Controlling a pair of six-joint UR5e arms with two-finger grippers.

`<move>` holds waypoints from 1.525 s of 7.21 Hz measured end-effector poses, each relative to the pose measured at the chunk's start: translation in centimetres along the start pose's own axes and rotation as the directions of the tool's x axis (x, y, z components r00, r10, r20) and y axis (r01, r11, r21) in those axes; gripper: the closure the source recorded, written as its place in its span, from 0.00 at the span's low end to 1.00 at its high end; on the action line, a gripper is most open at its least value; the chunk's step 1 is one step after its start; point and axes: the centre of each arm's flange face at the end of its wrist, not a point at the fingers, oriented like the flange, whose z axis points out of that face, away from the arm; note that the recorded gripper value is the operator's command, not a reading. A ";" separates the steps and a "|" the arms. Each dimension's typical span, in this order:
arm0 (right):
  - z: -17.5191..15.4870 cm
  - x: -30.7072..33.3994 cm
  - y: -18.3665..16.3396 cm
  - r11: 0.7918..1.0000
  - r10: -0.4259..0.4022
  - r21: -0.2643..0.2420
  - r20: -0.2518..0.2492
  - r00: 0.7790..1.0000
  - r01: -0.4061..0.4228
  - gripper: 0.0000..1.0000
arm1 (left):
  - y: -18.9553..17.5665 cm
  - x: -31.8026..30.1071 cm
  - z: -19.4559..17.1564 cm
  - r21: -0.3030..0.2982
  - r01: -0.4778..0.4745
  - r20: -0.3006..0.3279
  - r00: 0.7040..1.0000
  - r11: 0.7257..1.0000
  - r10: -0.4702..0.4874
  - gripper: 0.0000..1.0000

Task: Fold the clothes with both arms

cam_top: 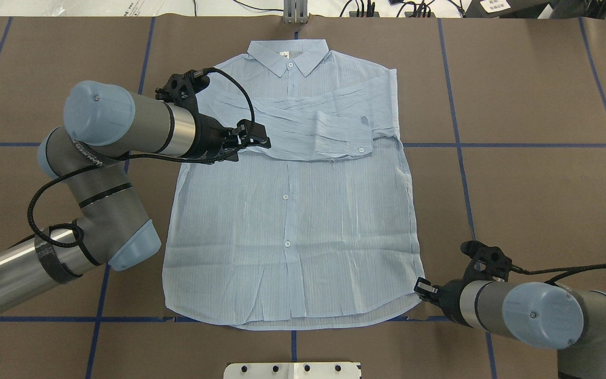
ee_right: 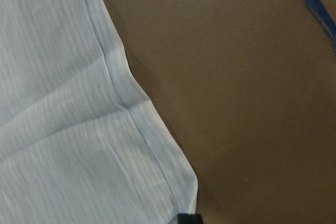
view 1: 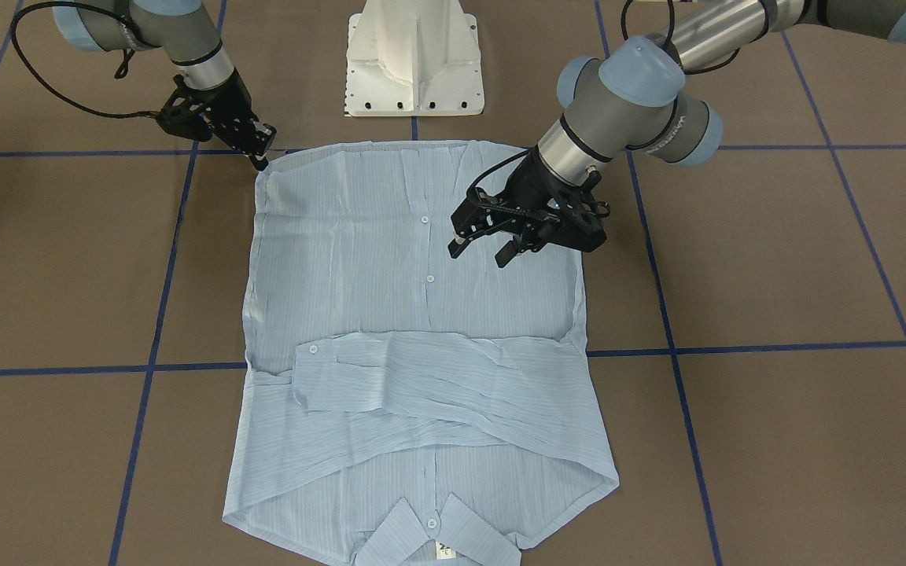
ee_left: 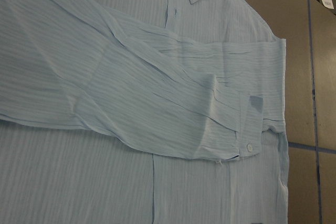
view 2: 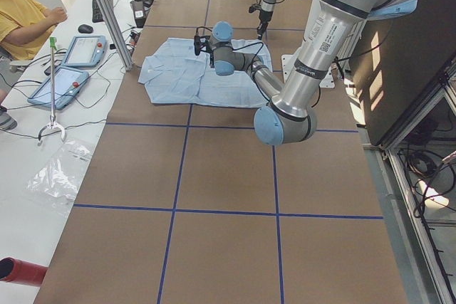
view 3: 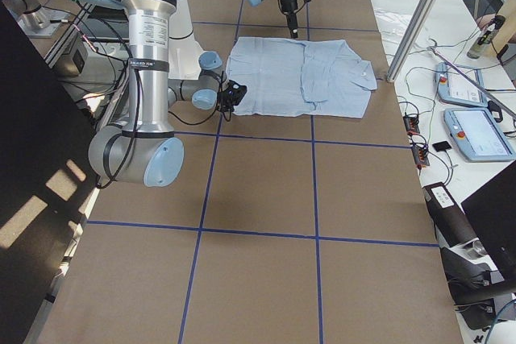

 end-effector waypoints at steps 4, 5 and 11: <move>-2.2 -0.5 0.2 1.000 0.000 -0.012 0.032 0.999 0.000 1.00 | 1.2 -3.8 -2.2 0.001 0.026 0.029 0.999 1.000 -0.026 0.13; -2.5 -0.6 0.2 1.000 0.000 -0.014 0.036 0.999 0.001 1.00 | 2.5 -6.4 -3.7 0.000 0.047 0.050 0.998 0.999 -0.047 0.14; -2.6 -0.7 0.4 1.000 -0.001 -0.015 0.040 0.999 0.002 1.00 | 15.5 -9.8 -3.6 0.018 0.185 0.372 0.911 0.983 -0.179 0.17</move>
